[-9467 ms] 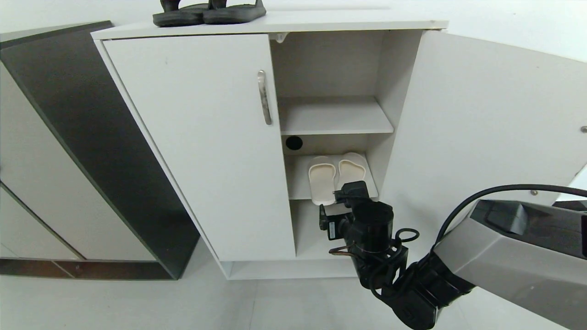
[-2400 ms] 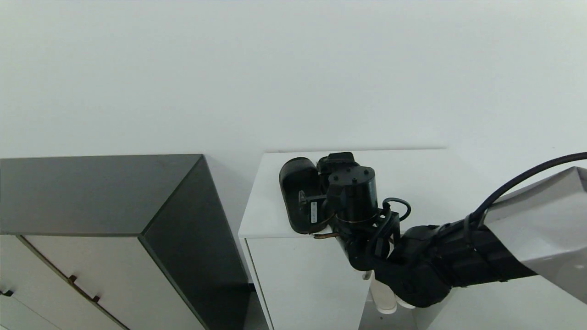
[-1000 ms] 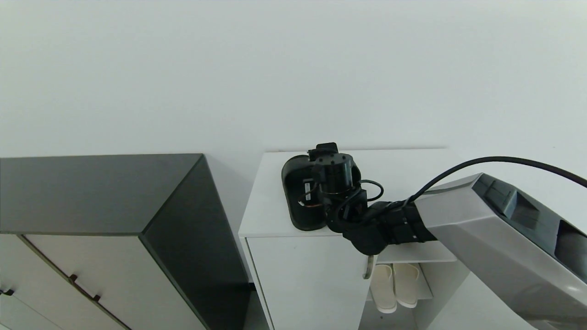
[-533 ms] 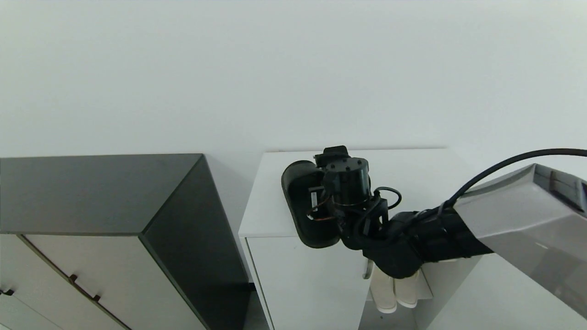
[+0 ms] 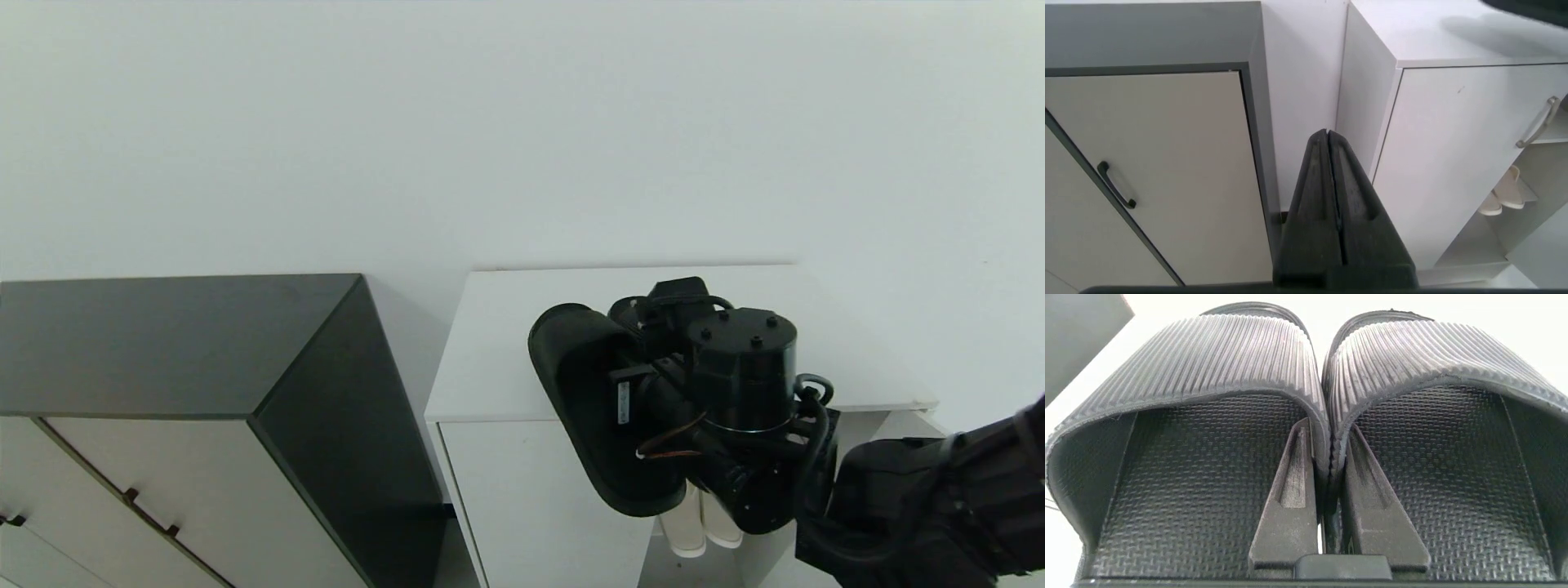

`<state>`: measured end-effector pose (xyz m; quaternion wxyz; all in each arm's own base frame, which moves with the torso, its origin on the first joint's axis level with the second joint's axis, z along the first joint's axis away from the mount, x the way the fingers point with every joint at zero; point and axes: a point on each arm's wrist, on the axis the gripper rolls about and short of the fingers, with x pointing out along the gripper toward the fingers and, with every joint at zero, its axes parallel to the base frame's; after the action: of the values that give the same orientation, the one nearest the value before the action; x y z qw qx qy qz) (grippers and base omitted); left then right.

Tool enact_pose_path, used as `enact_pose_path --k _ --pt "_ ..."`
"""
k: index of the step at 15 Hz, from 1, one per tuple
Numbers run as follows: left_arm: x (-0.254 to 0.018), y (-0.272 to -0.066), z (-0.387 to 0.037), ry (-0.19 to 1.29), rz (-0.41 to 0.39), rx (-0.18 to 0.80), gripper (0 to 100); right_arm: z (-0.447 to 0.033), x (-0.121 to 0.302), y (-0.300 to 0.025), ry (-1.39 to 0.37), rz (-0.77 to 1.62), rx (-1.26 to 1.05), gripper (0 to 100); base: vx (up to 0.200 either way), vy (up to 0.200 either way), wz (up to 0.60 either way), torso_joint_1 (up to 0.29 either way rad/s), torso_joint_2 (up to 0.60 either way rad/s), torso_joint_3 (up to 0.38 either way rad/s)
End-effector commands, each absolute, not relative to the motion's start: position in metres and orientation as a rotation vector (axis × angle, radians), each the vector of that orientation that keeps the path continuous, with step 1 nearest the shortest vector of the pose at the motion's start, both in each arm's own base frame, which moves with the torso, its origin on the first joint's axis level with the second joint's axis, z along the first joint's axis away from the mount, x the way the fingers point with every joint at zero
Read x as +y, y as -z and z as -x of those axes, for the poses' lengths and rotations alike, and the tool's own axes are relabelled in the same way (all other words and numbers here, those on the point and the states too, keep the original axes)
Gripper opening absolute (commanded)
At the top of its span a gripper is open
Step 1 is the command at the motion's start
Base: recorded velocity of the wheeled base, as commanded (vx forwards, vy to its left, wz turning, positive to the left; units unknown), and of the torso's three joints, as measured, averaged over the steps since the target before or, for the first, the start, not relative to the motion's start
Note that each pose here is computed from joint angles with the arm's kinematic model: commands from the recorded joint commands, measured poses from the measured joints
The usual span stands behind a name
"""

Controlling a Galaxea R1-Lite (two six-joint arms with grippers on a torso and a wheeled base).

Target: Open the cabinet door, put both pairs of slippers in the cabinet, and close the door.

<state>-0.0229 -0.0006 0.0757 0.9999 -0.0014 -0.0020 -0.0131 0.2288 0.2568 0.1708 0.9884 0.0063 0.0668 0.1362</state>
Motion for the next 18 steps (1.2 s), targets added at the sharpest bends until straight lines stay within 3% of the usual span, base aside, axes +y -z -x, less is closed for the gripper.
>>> enact_pose_path --k 1,7,18 --pt "-0.001 -0.076 0.023 0.026 0.003 -0.003 0 -0.219 0.246 -0.188 -0.278 -0.041 0.102 0 0.000 0.000 0.00 0.000 0.00 0.000" --pt "-0.001 -0.076 0.023 0.026 0.003 -0.003 0 -0.214 0.248 -0.184 -0.288 -0.033 0.110 0 0.000 0.000 0.00 0.000 0.00 0.000" --pt "-0.001 -0.076 0.023 0.028 0.003 -0.003 0 -0.214 0.249 -0.176 -0.288 -0.014 0.130 0 -0.200 0.000 0.00 0.002 0.00 0.003"
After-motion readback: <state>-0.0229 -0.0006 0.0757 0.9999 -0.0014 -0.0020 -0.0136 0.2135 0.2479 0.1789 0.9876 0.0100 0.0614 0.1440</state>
